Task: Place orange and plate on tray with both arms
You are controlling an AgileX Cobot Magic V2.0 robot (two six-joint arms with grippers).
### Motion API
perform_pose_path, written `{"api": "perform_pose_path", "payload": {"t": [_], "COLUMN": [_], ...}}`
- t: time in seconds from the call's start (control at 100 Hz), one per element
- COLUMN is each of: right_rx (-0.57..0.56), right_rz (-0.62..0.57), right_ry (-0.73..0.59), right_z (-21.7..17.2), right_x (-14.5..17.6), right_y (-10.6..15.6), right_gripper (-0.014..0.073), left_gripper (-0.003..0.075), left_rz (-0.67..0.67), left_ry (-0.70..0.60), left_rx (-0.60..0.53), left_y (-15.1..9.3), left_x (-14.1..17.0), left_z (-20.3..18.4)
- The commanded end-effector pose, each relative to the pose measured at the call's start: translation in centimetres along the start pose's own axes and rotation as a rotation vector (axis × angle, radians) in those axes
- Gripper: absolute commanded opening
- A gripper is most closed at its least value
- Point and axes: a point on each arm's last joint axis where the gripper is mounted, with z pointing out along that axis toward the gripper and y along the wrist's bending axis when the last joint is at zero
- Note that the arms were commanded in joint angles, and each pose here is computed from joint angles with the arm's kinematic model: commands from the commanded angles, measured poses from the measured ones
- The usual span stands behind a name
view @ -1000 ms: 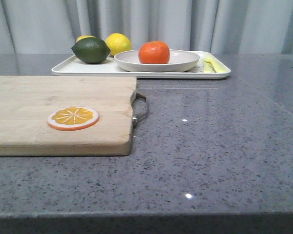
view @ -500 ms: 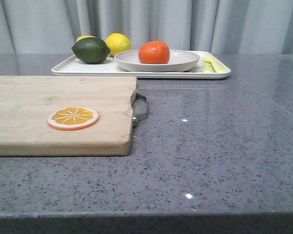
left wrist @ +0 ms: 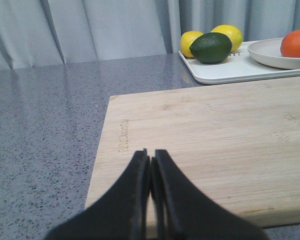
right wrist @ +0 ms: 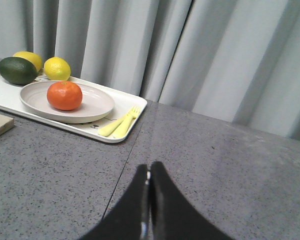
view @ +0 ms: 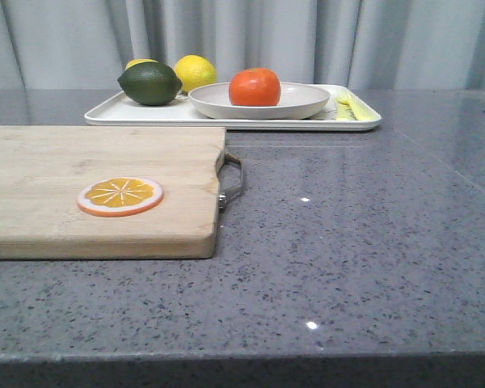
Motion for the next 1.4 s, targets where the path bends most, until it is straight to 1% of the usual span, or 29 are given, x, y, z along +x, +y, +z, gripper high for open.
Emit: {"api": "perform_pose_path", "payload": {"t": [0.0,0.71,0.8,0.81,0.82,0.83,0.84,0.85,0.86,0.87,0.88,0.89,0.9,0.91,0.92,0.94,0.95,0.96,0.97,0.98,0.99,1.0,1.02,1.03,1.06,1.18,1.39], "right_rx": [0.052,0.053,0.071,0.074,0.081,0.083,0.092,0.097,0.108,0.113,0.118,0.129,0.134,0.143,0.148,0.162,0.165,0.173,0.176,0.183,0.186,0.191,0.194,0.198,0.2,0.18,0.16], "right_rz": [0.011,0.023,-0.012,0.008,-0.014,0.012,-0.011,0.018,-0.005,-0.002,0.031,0.009,0.044,0.024,0.058,0.046,0.078,0.063,0.091,0.077,0.101,0.087,0.107,0.095,0.116,0.129,0.216], "right_ry": [-0.07,-0.066,-0.043,-0.041,-0.039,-0.036,-0.032,-0.036,-0.03,-0.032,-0.031,-0.031,-0.031,-0.028,-0.034,-0.034,-0.034,-0.038,-0.039,-0.039,-0.046,-0.046,-0.055,-0.06,-0.071,-0.084,-0.071], "right_z": [-0.1,0.0,-0.1,-0.1,-0.2,-0.2,-0.2,-0.3,-0.3,-0.4,-0.4,-0.5,-0.5,-0.6,-0.7,-0.8,-0.7,-0.8,-0.8,-0.8,-0.9,-0.9,-0.9,-1.0,-0.9,-0.5,-0.1], "right_x": [-1.3,-1.0,0.0,0.1,0.2,0.4,0.5,0.6,0.8,0.8,1.1,1.1,1.3,1.5,1.5,1.8,2.1,2.1,2.4,2.5,2.6,2.8,3.2,3.3,3.8,5.9,7.9], "right_y": [-0.6,-0.5,-0.6,-0.6,-0.6,-0.6,-0.7,-0.7,-0.8,-0.8,-0.8,-0.9,-0.9,-1.0,-1.0,-1.1,-1.1,-1.1,-1.1,-1.2,-1.2,-1.2,-1.1,-1.1,-1.1,-0.6,-0.2], "right_gripper": [-0.0102,-0.0102,-0.0102,-0.0102,-0.0102,-0.0102,-0.0102,-0.0102,-0.0102,-0.0102,-0.0102,-0.0102,-0.0102,-0.0102,-0.0102,-0.0102,-0.0102,-0.0102,-0.0102,-0.0102,-0.0102,-0.0102,-0.0102,-0.0102,-0.0102,-0.0102,-0.0102], "left_gripper": [-0.002,-0.002,-0.002,-0.002,-0.002,-0.002,-0.002,-0.002,-0.002,-0.002,-0.002,-0.002,-0.002,-0.002,-0.002,-0.002,-0.002,-0.002,-0.002,-0.002,-0.002,-0.002,-0.002,-0.002,-0.002,-0.002,-0.002], "left_rz": [-0.027,-0.027,-0.027,-0.027,-0.027,-0.027,-0.027,-0.027,-0.027,-0.027,-0.027,-0.027,-0.027,-0.027,-0.027,-0.027,-0.027,-0.027,-0.027,-0.027,-0.027,-0.027,-0.027,-0.027,-0.027,-0.027,-0.027], "left_ry": [-0.11,-0.11,-0.11,-0.11,-0.11,-0.11,-0.11,-0.11,-0.11,-0.11,-0.11,-0.11,-0.11,-0.11,-0.11,-0.11,-0.11,-0.11,-0.11,-0.11,-0.11,-0.11,-0.11,-0.11,-0.11,-0.11,-0.11], "left_rx": [-0.001,-0.001,-0.001,-0.001,-0.001,-0.001,-0.001,-0.001,-0.001,-0.001,-0.001,-0.001,-0.001,-0.001,-0.001,-0.001,-0.001,-0.001,-0.001,-0.001,-0.001,-0.001,-0.001,-0.001,-0.001,-0.001,-0.001], "left_y": [0.0,0.0,0.0,0.0,0.0,0.0,0.0,0.0,0.0,0.0,0.0,0.0,0.0,0.0,0.0,0.0,0.0,0.0,0.0,0.0,0.0,0.0,0.0,0.0,0.0,0.0,0.0], "left_x": [-0.7,-0.7,-0.7,-0.7,-0.7,-0.7,-0.7,-0.7,-0.7,-0.7,-0.7,-0.7,-0.7,-0.7,-0.7,-0.7,-0.7,-0.7,-0.7,-0.7,-0.7,-0.7,-0.7,-0.7,-0.7,-0.7,-0.7], "left_z": [-0.3,-0.3,-0.3,-0.3,-0.3,-0.3,-0.3,-0.3,-0.3,-0.3,-0.3,-0.3,-0.3,-0.3,-0.3,-0.3,-0.3,-0.3,-0.3,-0.3,-0.3,-0.3,-0.3,-0.3,-0.3,-0.3,-0.3]}}
